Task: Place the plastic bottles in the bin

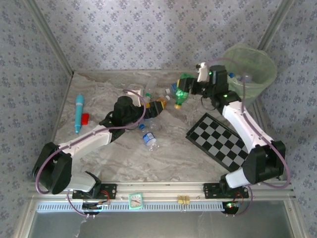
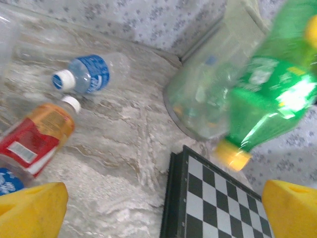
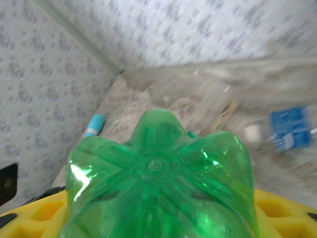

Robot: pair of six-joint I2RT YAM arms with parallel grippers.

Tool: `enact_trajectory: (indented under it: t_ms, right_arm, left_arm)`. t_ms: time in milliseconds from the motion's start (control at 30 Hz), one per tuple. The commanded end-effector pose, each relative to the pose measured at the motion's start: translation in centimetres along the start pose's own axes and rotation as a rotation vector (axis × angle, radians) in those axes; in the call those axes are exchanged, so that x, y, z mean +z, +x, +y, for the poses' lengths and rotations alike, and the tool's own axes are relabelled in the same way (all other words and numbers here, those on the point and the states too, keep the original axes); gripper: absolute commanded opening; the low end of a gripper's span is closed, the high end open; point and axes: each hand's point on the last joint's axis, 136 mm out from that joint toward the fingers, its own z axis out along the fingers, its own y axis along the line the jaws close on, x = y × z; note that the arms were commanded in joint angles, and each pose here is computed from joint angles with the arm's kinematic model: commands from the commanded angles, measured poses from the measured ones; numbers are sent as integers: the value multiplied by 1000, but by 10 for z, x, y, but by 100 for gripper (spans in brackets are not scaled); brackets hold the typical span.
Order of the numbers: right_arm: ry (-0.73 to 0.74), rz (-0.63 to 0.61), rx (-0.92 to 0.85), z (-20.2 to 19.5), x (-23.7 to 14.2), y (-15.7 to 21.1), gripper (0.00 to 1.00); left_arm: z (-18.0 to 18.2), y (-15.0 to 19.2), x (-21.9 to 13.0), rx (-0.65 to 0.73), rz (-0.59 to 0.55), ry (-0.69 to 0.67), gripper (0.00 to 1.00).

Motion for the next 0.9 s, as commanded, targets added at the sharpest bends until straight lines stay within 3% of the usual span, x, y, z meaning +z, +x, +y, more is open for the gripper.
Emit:
enact_trajectory:
  t_ms: [0, 233, 367, 600, 867]
  right_arm:
    - [184, -40, -75, -24, -43, -32, 47]
    - [437, -324, -37, -84, -119, -122, 45]
    - [572, -511, 2, -119, -154, -157, 45]
    - [583, -705, 158, -169, -176, -182, 44]
    - [663, -740, 226, -215, -166, -182, 44]
  left_arm:
    - [21, -8, -9, -17, -31, -75, 100]
    - [80, -5, -20, -135, -36, -295, 100]
    - [96, 1, -21, -199, -38, -334, 100]
    - [98, 3, -21, -201, -34, -334, 100]
    - [104, 10, -21, -193, -20, -344, 100]
